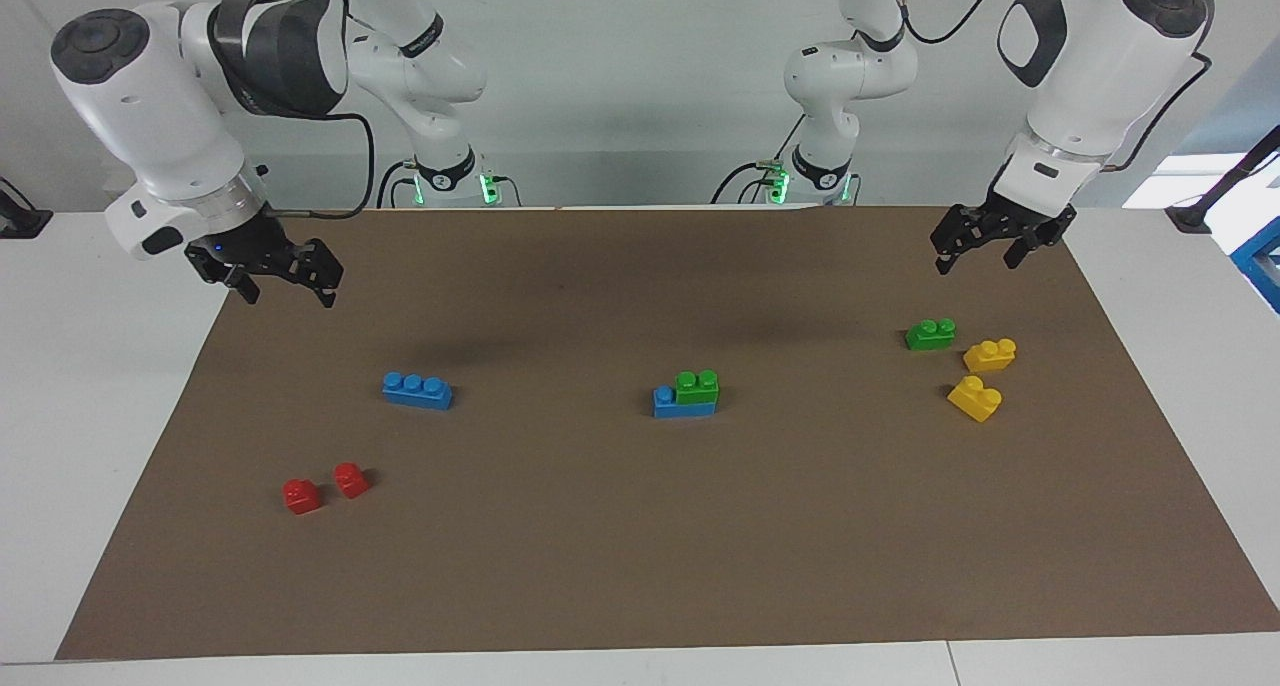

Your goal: Remove green block with left arm and hold with right

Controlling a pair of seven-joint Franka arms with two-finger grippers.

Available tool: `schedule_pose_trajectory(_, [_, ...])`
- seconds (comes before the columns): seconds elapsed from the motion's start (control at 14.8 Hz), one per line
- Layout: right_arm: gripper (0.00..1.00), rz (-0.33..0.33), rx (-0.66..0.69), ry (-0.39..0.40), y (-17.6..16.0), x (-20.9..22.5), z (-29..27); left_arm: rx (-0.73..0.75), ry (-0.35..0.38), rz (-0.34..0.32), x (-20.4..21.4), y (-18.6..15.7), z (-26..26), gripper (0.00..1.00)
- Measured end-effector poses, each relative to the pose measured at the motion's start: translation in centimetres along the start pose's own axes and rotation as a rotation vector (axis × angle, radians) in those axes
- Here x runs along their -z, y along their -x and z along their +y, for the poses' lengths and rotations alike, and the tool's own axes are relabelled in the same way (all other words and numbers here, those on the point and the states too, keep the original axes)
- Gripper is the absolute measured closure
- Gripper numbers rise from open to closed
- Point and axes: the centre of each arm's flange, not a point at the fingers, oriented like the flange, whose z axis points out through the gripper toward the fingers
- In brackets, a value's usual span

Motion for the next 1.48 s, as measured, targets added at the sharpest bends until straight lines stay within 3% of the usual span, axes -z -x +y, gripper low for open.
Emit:
schedule_pose_trajectory(0.67, [0.0, 0.0, -0.011, 0.0, 0.0, 0.0, 0.6, 0.03, 0.003, 0.0, 0.0, 0.0, 0.1, 0.0])
schedule_pose_trajectory(0.88, [0.0, 0.034, -0.016, -0.001, -0.4, 0.2, 0.9, 0.151, 0.028, -0.003, 0.0, 0.0, 0.5, 0.0])
schedule_pose_trajectory(1.01, [0.0, 0.047, -0.024, -0.004, -0.8, -0.1, 1.1, 0.322, 0.06, -0.01, 0.0, 0.1, 1.4, 0.0])
schedule_pose_trajectory(1.21, [0.0, 0.016, -0.188, -0.064, -1.5, -1.7, 1.0, 0.589, 0.094, 0.02, 0.1, 0.0, 5.5, 0.0])
schedule_pose_trajectory(1.48, [0.0, -0.057, -0.564, -0.152, -2.2, -3.5, -0.3, 0.877, 0.134, 0.039, 0.1, 0.7, 11.2, 0.0])
